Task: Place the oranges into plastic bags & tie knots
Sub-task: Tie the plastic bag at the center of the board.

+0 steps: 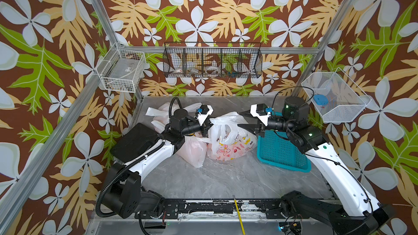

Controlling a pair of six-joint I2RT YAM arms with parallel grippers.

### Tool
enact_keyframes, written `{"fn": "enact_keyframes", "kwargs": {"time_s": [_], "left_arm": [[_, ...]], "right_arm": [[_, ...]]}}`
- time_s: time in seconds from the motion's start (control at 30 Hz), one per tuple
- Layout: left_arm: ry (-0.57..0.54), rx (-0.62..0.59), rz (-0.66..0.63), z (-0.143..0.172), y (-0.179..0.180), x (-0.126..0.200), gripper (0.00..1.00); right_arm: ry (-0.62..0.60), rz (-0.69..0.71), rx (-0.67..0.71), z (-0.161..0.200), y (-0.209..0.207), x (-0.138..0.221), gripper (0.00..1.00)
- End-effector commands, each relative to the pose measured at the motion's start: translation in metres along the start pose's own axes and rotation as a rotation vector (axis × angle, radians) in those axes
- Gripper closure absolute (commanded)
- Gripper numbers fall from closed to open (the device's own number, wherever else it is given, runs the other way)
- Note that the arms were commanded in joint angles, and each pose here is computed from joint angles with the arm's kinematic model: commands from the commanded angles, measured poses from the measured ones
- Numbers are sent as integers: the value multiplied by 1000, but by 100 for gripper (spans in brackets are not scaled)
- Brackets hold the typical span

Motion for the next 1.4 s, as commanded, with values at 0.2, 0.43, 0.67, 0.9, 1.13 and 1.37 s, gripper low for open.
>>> {"fn": "enact_keyframes", "kwargs": {"time_s": [0.2,0.43,0.67,0.9,1.13,1.37], "left_arm": [[-28,-48,-5,-4,0,2,100],[-21,-47,-22,-3,3,0,100],[-28,-68,-3,-7,0,0,100],[-22,-92,15,-8,-6,2,100],[-7,-103,2,-11,-9,4,100],[1,-92,-41,-13,-7,3,100]], "right_arm": [[122,122,-167,17,-69,-42,46],[153,-105,-139,44,-32,-63,28],[235,-137,-130,70,-5,-77,23],[330,-126,-111,86,-5,-95,30],[383,-156,-94,95,-1,-105,31],[395,-192,-92,99,5,-110,31]]}}
Point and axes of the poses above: each gripper's point midway between its finger pads, its own x axis back along the fingers, its own y axis along the line the jaws close on, z = x × y, the point moved 8 cm from there along x, back along the fingers, and after that the axes turned 9 degrees about x, right-handed, at the moved point
